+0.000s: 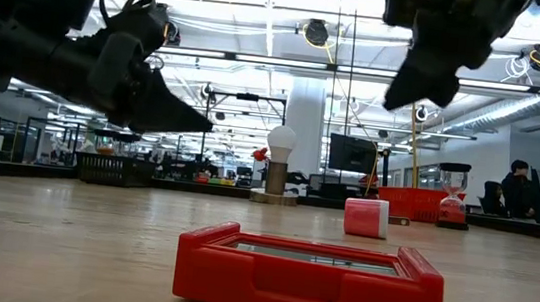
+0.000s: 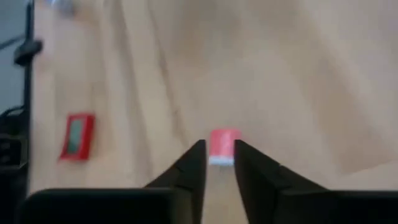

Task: Pick & Place Office items
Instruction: Put the pink charger adapter into the blue bin

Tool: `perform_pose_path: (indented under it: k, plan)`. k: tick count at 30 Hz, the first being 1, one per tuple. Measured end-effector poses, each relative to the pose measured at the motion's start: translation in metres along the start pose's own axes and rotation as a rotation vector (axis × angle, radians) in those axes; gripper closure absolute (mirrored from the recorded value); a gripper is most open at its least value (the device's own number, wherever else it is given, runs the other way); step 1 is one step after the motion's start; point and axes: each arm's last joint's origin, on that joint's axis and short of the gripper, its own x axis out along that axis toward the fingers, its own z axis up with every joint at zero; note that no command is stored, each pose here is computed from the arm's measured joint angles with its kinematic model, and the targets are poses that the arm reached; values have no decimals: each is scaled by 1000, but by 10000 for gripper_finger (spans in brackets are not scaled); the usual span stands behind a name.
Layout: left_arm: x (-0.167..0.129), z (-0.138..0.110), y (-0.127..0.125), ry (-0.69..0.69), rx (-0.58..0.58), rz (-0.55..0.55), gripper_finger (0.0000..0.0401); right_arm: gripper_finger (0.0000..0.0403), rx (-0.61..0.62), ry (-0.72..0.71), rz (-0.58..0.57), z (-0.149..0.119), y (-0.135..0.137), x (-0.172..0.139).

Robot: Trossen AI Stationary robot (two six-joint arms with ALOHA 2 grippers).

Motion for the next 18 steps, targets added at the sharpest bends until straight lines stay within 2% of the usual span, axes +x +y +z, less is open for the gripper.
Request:
perform_pose_path:
  k: [4,9,12,18]
  plan:
    - [0,-8,1,61,15,32,389,272,57,110,17,-4,6,19]
    - [1,-10,-1,35,13,48,396,208,79,161,-11,-4,9,36]
    - [2,-12,-3,9,19,35,394,189,92,200,-40,-5,11,43]
    - [3,-18,-4,6,22,31,392,184,87,290,-111,-6,22,67]
